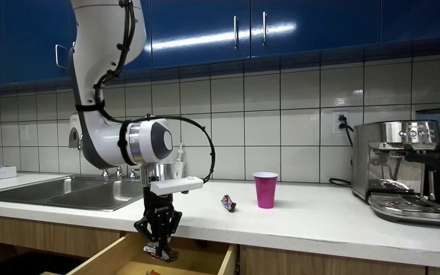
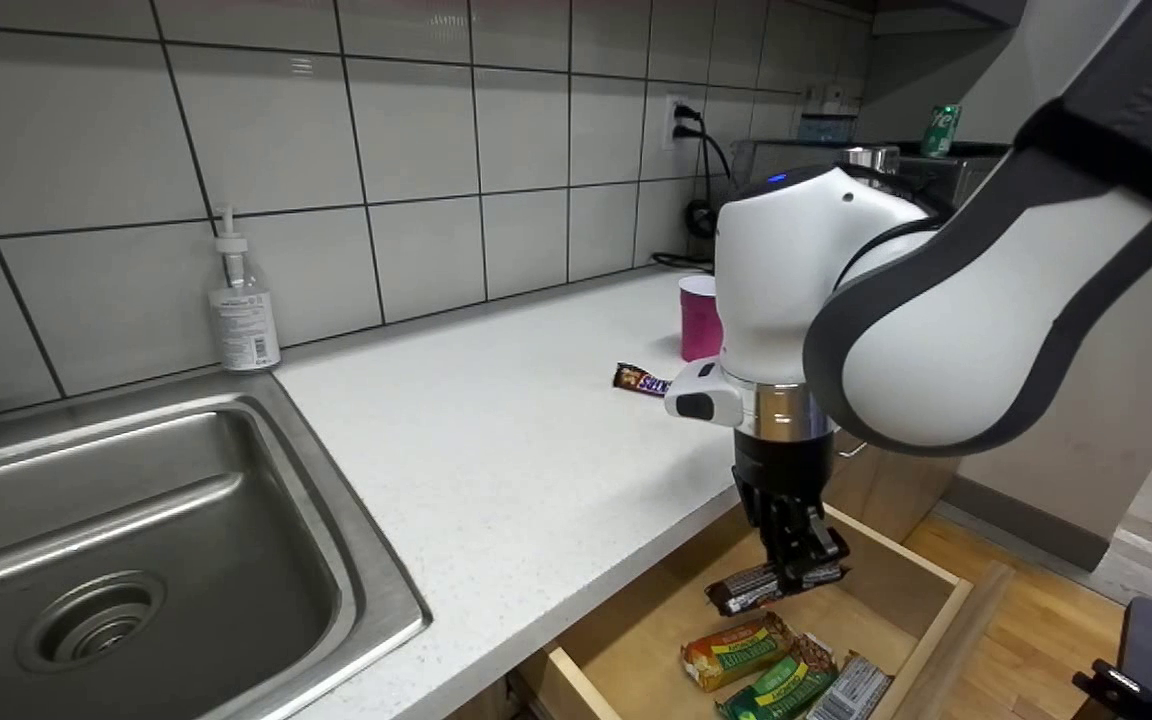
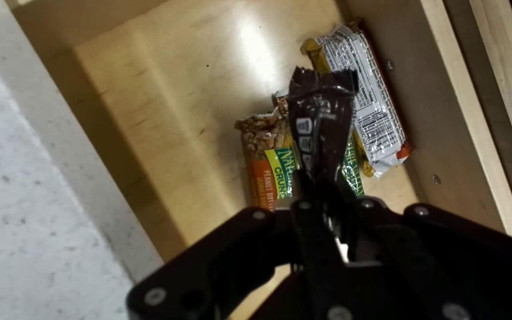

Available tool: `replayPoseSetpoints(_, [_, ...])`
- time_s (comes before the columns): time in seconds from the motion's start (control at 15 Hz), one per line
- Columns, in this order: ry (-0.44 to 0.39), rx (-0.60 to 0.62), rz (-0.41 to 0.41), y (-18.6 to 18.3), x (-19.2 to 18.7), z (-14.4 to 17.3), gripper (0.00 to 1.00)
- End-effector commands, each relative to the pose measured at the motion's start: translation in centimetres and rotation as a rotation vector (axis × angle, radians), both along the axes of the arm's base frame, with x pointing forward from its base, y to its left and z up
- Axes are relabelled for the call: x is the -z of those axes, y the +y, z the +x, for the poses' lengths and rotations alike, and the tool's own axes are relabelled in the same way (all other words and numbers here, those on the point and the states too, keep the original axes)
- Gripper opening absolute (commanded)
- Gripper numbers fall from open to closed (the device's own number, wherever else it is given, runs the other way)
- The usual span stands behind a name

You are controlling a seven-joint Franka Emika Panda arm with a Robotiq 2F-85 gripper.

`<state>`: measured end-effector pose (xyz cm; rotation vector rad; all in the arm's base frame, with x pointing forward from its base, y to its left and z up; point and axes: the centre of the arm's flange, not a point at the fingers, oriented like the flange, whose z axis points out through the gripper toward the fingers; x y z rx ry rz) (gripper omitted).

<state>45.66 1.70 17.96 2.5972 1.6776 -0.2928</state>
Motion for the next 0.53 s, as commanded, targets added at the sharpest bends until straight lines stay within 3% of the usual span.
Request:
replayPoseSetpoints(0.0, [-0.022, -0.024, -0.009, 0.3, 1.3, -0.4, 0.03])
replayPoseSetpoints(0.33, [-0.022, -0.033, -0.005, 0.4, 2.2, -0.8, 0.03])
replayPoseSetpoints(0.4, [-0.023, -0.035, -0.006, 0.5, 2.3, -0.9, 0.09])
replayPoseSetpoints(0.47, [-0.024, -0.036, -0.008, 0.5, 2.3, -1.0, 0.38])
